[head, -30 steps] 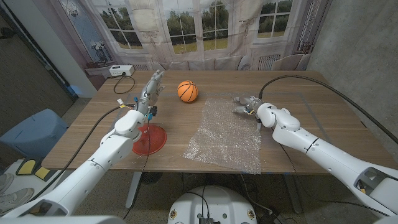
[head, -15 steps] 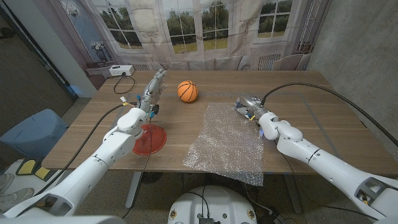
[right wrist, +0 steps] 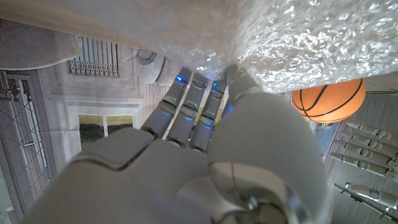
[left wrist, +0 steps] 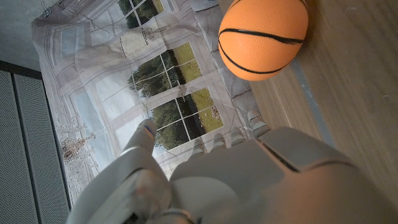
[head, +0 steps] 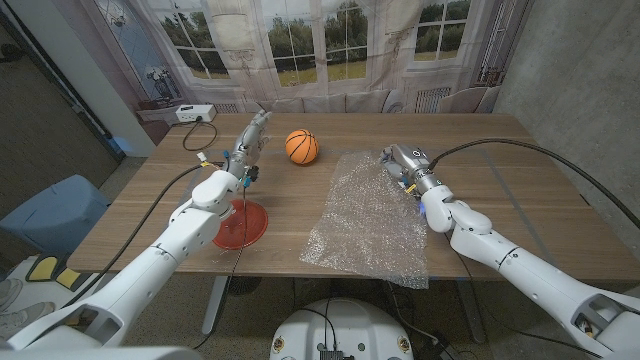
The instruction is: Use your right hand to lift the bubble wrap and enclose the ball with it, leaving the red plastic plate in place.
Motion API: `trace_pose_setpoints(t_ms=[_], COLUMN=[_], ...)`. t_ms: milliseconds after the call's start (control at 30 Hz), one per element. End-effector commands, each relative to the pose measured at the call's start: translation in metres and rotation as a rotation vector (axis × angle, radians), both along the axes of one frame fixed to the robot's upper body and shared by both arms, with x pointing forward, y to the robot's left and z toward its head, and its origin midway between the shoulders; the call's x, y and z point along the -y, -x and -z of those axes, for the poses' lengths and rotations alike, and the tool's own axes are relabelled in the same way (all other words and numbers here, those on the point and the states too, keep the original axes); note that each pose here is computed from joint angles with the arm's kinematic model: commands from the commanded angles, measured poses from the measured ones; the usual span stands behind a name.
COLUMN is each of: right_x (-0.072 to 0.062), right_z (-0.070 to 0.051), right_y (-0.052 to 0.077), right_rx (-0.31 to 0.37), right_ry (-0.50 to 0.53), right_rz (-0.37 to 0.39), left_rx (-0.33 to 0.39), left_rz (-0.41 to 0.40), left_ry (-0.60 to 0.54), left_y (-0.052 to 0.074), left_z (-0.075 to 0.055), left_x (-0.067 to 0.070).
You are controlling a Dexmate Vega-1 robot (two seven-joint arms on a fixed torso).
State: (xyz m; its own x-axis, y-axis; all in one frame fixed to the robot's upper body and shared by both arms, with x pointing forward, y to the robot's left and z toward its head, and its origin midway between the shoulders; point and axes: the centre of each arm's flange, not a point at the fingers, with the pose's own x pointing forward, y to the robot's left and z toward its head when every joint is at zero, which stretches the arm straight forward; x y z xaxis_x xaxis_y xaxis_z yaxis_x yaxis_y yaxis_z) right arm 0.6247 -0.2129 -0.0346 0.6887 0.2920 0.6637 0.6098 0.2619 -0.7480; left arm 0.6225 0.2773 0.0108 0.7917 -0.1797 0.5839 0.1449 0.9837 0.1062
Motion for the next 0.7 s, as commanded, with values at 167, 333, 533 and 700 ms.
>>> trace_pose_setpoints(t_ms=[167,333,533,700], right_x=[0.007,0.006,0.002,-0.003], right_z=[-0.022,-0.032,-0.042,-0.05], right_y=[0.024,0.026,0.032,0.039], right_rx=[0.262,0.294,0.316,0.314], right_ry=[-0.14,-0.173,-0.204,-0.201], right_rz=[-0.09,-0.117,-0.192,-0.272], left_rx=[0.007,0.011,0.012,0.015], left_rz=[0.012,0.009,0.004,0.0], left_ry=[-0.003,-0.002,0.0,0.002], left_y=[-0.004,-0.003,-0.001,0.0], left_z=[-0.004,-0.004,-0.005,-0.005], left_x=[0.004,0.004,0.002,0.001])
